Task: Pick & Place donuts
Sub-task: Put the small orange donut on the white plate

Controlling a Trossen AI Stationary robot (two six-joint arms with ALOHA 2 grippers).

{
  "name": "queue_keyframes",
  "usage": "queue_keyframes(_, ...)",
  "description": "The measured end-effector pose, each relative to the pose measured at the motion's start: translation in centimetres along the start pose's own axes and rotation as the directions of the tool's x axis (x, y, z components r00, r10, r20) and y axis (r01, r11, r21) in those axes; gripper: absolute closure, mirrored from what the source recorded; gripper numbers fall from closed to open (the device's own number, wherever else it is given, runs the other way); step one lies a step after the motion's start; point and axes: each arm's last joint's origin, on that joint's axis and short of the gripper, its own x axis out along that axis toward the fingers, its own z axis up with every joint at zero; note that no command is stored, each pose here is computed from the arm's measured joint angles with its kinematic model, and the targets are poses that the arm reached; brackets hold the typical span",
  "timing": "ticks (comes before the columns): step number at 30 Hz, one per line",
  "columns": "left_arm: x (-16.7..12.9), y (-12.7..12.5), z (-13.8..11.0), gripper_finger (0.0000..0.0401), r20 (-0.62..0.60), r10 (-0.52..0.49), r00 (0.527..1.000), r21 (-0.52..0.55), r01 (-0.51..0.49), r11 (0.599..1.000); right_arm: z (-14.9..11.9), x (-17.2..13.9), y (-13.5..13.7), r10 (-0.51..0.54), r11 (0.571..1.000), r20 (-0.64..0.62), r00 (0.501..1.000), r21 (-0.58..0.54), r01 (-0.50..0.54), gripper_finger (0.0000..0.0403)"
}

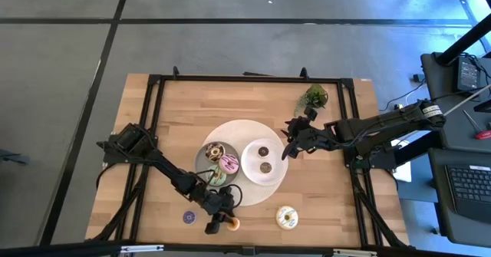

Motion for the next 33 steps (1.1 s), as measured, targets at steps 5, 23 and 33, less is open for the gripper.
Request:
queue_keyframes(5, 0.0, 0.0, 0.0, 0.0360, -0.005, -0.009, 1.000, 0.000, 0.009, 1.000, 0.0, 0.0, 0.0, 0.000, 1.000, 0.000, 1.000, 0.000, 0.000, 0.0248)
queue_keyframes(23, -4.5, 2.3, 6.5, 0.0396, 0.174, -0.068, 0.982, 0.148, 0.042, 0.988, 0.4, 0.0, 0.3, 0.063, 0.998, 0.022, 0.998, 0.027, -0.063, 0.0248)
queue_keyframes(33, -9.8, 4.5, 11.2, 0.0394, 0.574, 0.668, 0.473, 0.104, -0.852, 0.513, 1.0, 0.2, 0.6, -0.110, 0.993, 0.223, 0.969, 0.064, 0.098, 0.0248)
